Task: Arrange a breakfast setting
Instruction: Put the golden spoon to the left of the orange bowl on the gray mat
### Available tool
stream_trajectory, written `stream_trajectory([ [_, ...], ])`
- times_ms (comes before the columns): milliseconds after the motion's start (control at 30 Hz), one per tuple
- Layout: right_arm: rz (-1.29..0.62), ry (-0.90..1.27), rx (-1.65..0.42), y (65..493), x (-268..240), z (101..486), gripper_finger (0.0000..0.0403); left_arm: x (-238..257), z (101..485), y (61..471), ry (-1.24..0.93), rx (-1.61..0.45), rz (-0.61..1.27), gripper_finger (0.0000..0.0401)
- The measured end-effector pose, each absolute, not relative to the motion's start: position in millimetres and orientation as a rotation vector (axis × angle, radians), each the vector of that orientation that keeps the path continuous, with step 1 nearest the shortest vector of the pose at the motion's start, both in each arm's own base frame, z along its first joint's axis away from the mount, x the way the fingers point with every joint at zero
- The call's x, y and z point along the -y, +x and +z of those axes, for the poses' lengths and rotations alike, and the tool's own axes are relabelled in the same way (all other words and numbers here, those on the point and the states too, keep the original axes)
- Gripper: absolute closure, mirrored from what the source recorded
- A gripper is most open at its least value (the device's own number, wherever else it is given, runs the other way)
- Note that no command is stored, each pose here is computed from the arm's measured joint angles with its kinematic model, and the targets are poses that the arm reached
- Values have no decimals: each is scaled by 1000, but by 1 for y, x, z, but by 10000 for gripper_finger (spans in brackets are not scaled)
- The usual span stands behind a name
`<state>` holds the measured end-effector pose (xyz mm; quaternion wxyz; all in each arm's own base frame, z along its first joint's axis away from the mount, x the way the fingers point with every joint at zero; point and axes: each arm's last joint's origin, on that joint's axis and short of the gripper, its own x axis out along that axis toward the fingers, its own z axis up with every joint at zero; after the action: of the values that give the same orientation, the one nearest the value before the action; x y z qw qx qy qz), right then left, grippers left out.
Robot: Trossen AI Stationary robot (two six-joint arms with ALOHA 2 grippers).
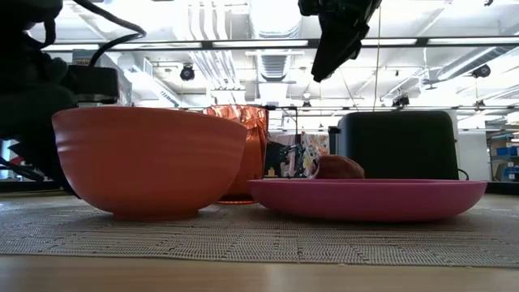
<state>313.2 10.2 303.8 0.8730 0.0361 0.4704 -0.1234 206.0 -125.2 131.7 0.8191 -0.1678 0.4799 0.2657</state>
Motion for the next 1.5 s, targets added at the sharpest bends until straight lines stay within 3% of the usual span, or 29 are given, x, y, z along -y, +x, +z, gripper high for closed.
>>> stream_trajectory([
  [533, -257, 78, -966, 314, -10, 305, 243, 120, 131, 191, -698, -906, 936, 381],
  [800, -256, 78, -966, 314, -10, 305, 243, 137, 141, 191, -821, -808, 944, 380],
  [1067, -257, 78, -966, 315, -10, 305, 243, 149, 153, 195, -950, -544, 979, 380],
  [1300, -256, 79, -964, 315, -10, 305, 243, 157, 144, 201, -1137, -387, 1009, 380],
  [1500, -256, 79, -962, 315, -10, 305, 243, 160, 138, 205, -1141, -355, 1019, 374],
])
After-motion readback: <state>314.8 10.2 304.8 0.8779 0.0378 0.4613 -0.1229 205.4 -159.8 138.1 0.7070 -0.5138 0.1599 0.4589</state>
